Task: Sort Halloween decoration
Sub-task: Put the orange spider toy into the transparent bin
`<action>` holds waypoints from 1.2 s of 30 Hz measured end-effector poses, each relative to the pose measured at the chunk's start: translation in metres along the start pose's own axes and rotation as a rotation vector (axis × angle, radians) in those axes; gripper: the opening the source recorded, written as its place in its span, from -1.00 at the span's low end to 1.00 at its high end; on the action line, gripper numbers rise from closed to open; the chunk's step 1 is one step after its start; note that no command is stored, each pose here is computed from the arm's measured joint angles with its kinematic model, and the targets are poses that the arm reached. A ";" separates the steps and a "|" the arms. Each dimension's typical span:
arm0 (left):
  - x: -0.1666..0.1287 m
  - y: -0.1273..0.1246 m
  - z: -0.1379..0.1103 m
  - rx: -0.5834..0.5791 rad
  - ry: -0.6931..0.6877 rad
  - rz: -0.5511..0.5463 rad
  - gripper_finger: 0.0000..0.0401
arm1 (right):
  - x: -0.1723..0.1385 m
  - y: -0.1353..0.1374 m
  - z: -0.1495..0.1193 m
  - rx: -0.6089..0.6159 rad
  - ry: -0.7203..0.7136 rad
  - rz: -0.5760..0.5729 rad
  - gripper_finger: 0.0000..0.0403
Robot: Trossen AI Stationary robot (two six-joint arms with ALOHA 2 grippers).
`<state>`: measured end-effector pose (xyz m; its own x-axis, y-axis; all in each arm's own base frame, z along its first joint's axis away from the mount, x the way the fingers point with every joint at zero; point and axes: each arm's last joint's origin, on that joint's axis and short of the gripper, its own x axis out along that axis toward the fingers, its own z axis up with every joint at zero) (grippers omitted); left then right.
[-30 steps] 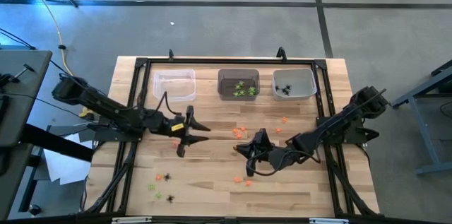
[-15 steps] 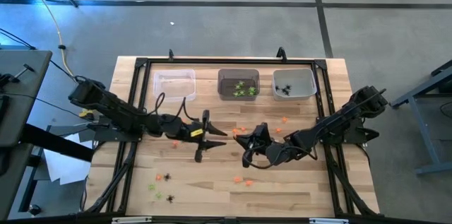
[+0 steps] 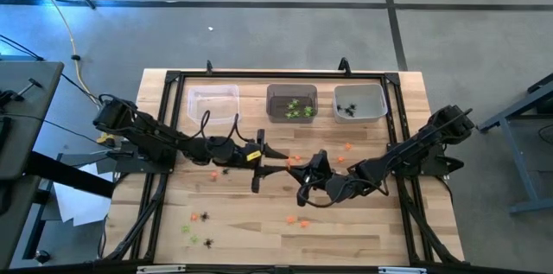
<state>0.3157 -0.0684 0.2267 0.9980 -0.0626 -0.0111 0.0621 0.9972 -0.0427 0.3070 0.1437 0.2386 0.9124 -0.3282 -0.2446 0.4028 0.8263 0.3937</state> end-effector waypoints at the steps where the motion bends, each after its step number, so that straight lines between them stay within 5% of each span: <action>1: 0.000 0.000 0.000 -0.004 0.000 -0.005 -0.35 | 0.000 0.000 0.000 0.000 0.000 0.000 -1.00; 13: 0.000 0.000 0.000 0.006 0.002 -0.009 -0.32 | 0.000 0.000 0.000 -0.012 0.002 0.002 -1.00; 36: -0.002 -0.010 -0.001 -0.005 0.004 -0.037 0.05 | 0.000 0.000 0.000 -0.011 0.006 0.009 -1.00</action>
<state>0.3134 -0.0783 0.2266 0.9949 -0.0998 -0.0134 0.0990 0.9939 -0.0478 0.3072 0.1438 0.2387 0.9154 -0.3181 -0.2468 0.3940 0.8340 0.3862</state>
